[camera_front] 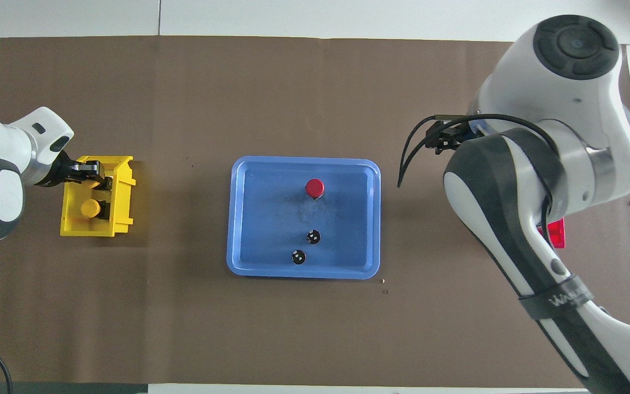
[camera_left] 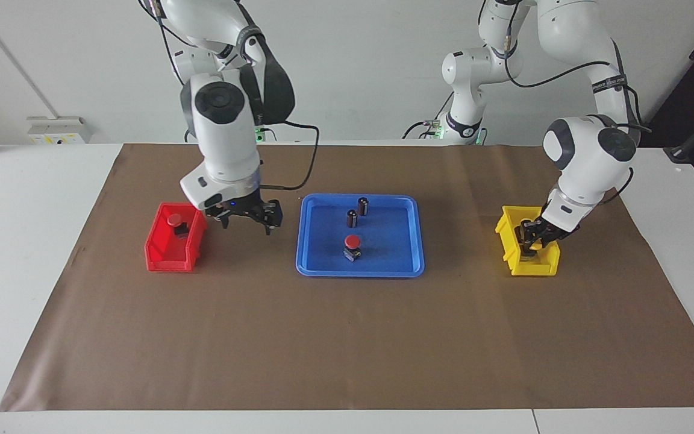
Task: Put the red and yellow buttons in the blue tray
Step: 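Place the yellow button in the tray while the right gripper returns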
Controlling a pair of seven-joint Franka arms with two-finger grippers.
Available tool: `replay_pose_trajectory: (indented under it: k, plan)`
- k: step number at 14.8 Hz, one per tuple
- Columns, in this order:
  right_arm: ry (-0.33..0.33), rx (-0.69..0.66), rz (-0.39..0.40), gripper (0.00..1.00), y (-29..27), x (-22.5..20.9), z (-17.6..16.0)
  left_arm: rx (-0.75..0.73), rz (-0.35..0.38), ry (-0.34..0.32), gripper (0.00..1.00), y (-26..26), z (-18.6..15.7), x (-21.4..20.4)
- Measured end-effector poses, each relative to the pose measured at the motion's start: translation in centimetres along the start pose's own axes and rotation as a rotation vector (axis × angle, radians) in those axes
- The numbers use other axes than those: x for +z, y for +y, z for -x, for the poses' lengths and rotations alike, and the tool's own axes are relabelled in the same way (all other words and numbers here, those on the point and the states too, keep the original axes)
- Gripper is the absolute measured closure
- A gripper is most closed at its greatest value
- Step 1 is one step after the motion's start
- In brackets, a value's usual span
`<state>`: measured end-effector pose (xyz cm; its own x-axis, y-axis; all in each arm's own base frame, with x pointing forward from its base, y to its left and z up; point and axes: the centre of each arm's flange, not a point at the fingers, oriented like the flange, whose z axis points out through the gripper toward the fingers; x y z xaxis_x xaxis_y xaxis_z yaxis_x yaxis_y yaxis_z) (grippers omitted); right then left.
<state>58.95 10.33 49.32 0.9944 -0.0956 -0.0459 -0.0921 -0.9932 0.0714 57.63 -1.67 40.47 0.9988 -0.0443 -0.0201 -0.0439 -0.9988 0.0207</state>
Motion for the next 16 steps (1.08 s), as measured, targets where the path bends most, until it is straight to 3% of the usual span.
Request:
replay_pose_trajectory:
  k: [2, 4, 7, 9, 12, 16]
  plan:
    - [-0.004, -0.062, -0.024, 0.00, 5.6, 1.4, 1.3, -0.015, 0.000, -0.022, 0.59, 1.6, -0.9, -5.8]
    - [0.003, -0.110, -0.036, 0.02, 10.5, 3.6, 2.2, -0.098, 0.000, 0.010, 0.59, 7.9, -0.8, -9.1]
    - [0.023, -0.132, -0.055, 0.07, 14.9, 7.3, 3.7, -0.209, 0.031, 0.071, 0.59, 22.3, 1.9, -5.7]
    - [0.029, -0.144, -0.069, 0.13, 15.4, 9.1, 4.7, -0.244, 0.048, 0.072, 0.59, 29.1, 4.1, -1.9]
    - [0.023, -0.151, -0.076, 0.19, 15.8, 10.2, 5.6, -0.280, 0.062, 0.068, 0.59, 33.8, 5.4, 1.9]
    - [0.039, -0.175, -0.076, 0.21, 16.1, 12.3, 6.3, -0.331, 0.069, 0.063, 0.59, 35.7, 5.1, 4.2]
